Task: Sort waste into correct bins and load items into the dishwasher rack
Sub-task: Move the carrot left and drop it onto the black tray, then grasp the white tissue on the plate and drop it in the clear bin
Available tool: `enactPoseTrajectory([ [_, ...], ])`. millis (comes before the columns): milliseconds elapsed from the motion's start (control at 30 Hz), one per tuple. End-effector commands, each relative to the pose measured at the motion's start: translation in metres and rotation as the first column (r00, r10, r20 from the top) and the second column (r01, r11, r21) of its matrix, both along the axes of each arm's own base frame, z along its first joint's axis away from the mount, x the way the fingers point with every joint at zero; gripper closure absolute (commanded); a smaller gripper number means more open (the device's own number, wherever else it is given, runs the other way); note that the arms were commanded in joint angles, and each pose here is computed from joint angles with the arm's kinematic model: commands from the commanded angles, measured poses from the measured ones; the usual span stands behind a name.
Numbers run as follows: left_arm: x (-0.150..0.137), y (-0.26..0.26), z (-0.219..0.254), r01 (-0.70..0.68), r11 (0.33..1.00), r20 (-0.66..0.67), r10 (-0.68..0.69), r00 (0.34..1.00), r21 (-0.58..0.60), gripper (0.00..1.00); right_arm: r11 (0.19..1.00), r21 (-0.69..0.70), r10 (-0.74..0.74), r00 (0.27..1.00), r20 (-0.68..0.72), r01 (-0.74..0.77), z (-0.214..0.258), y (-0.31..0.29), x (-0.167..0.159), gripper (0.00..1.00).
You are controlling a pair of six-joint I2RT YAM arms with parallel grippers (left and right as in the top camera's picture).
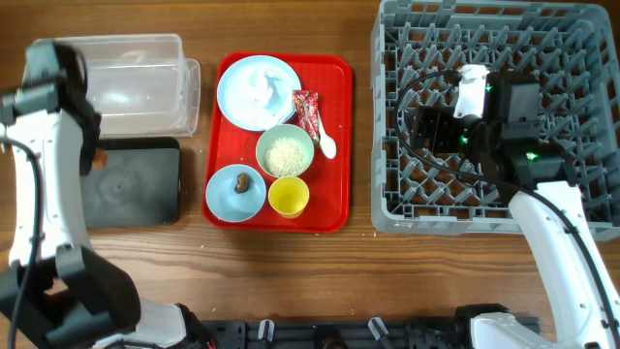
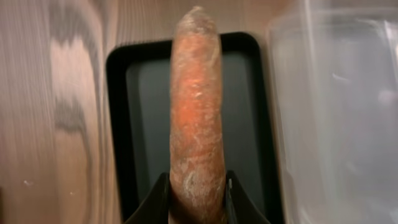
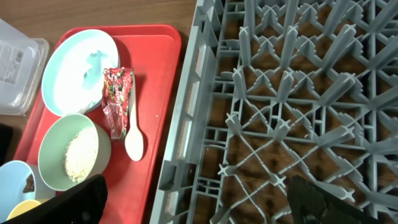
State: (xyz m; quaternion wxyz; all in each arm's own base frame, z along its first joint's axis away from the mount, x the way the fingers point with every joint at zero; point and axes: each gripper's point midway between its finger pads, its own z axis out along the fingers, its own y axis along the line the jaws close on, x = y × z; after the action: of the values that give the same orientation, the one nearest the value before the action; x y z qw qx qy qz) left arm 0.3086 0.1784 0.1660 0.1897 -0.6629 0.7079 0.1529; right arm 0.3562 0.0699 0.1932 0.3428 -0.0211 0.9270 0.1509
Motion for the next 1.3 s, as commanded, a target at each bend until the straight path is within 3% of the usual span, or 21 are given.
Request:
enactPoseTrajectory([
  [0, -0.024, 0.004, -0.071, -0.175, 0.978, 0.012, 0.177, 0.984, -0.112, 0.96, 1.000, 0.014, 0.005, 1.000, 0.007, -0.005, 0.004, 0.003, 0.003, 0.06],
  [67, -0.027, 0.005, -0.097, -0.181, 0.977, 0.035, 0.186, 0.982, -0.110, 0.96, 1.000, 0.015, 0.005, 1.000, 0.007, -0.005, 0.004, 0.003, 0.003, 0.06],
  [100, -0.026, 0.005, -0.108, -0.179, 0.978, 0.056, 0.186, 0.981, -0.106, 0.90, 1.000, 0.014, 0.005, 1.000, 0.007, -0.005, 0.004, 0.003, 0.003, 0.06],
  [167, -0.029, 0.004, -0.121, -0.177, 0.979, 0.069, 0.185, 0.980, -0.103, 0.71, 1.000, 0.014, 0.005, 1.000, 0.007, -0.005, 0.004, 0.003, 0.003, 0.05],
  [233, -0.032, 0.003, -0.126, -0.172, 0.980, 0.057, 0.179, 0.982, -0.103, 0.45, 1.000, 0.014, 0.005, 1.000, 0.004, -0.005, 0.004, 0.003, 0.002, 0.06],
  [300, -0.032, 0.004, -0.125, -0.166, 0.981, 0.056, 0.172, 0.983, -0.099, 0.36, 1.000, 0.014, 0.005, 1.000, 0.004, -0.005, 0.004, 0.003, 0.002, 0.06],
  [333, -0.030, 0.004, -0.124, -0.157, 0.983, 0.059, 0.163, 0.985, -0.099, 0.25, 1.000, 0.014, 0.005, 1.000, 0.004, -0.005, 0.004, 0.003, 0.002, 0.06],
  [367, -0.025, 0.002, -0.121, -0.101, 0.989, 0.059, 0.108, 0.992, -0.109, 0.24, 1.000, 0.014, 0.005, 1.000, 0.004, -0.005, 0.004, 0.003, 0.002, 0.06],
  [400, -0.006, -0.010, -0.109, 0.110, 0.980, 0.078, -0.099, 0.992, -0.166, 0.23, 1.000, 0.013, 0.005, 1.000, 0.008, -0.005, 0.004, 0.003, 0.003, 0.05],
  [433, 0.012, -0.026, -0.095, 0.300, 0.931, 0.130, -0.278, 0.952, -0.207, 0.21, 1.000, 0.011, 0.003, 1.000, 0.012, -0.003, 0.005, 0.002, 0.004, 0.05],
  [467, 0.044, -0.056, -0.064, 0.590, 0.785, 0.272, -0.535, 0.800, -0.188, 0.17, 1.000, 0.011, 0.003, 1.000, 0.016, -0.003, 0.005, 0.002, 0.004, 0.05],
  [500, 0.060, -0.073, -0.042, 0.704, 0.697, 0.348, -0.632, 0.693, -0.137, 0.13, 1.000, 0.011, 0.003, 1.000, 0.017, -0.003, 0.005, 0.002, 0.004, 0.05],
  [533, 0.078, -0.106, -0.002, 0.831, 0.556, 0.440, -0.739, 0.510, -0.028, 0.11, 1.000, 0.013, 0.002, 1.000, 0.018, -0.003, 0.006, 0.002, 0.005, 0.05],
  [567, 0.089, -0.126, 0.027, 0.867, 0.495, 0.457, -0.787, 0.415, 0.064, 0.12, 1.000, 0.013, 0.002, 1.000, 0.019, -0.002, 0.006, 0.002, 0.005, 0.05],
  [633, 0.106, -0.168, 0.058, 0.913, 0.377, 0.442, -0.853, 0.277, 0.155, 0.11, 1.000, 0.013, 0.002, 1.000, 0.021, -0.003, 0.006, 0.002, 0.005, 0.05],
  [733, 0.135, -0.222, 0.081, 0.956, 0.229, 0.332, -0.930, 0.158, 0.184, 0.05, 1.000, 0.013, 0.002, 1.000, 0.022, -0.002, 0.006, 0.002, 0.005, 0.05],
  [867, 0.188, -0.264, 0.049, 0.981, 0.135, 0.091, -0.988, 0.123, 0.137, 0.01, 1.000, 0.018, -0.003, 1.000, 0.015, 0.002, 0.006, 0.002, 0.005, 0.02],
  [967, 0.207, -0.282, -0.029, 0.994, 0.103, 0.056, -0.993, 0.102, 0.026, 0.01, 1.000, 0.017, -0.003, 1.000, 0.009, 0.003, 0.005, 0.002, 0.004, 0.01],
  [1100, 0.216, -0.305, -0.088, 0.999, -0.006, 0.007, -1.000, -0.006, -0.032, 0.01, 1.000, 0.017, -0.003, 1.000, 0.009, 0.003, 0.005, 0.002, 0.004, 0.01],
  [1200, 0.215, -0.315, -0.119, 0.997, -0.023, -0.001, -1.000, -0.023, -0.069, 0.07, 1.000, 0.016, -0.002, 1.000, 0.008, 0.002, 0.005, 0.002, 0.003, 0.01],
  [1267, 0.214, -0.317, -0.137, 0.995, -0.027, -0.008, -1.000, -0.028, -0.098, 0.19, 1.000, 0.017, -0.003, 1.000, 0.009, 0.003, 0.005, 0.002, 0.004, 0.01],
])
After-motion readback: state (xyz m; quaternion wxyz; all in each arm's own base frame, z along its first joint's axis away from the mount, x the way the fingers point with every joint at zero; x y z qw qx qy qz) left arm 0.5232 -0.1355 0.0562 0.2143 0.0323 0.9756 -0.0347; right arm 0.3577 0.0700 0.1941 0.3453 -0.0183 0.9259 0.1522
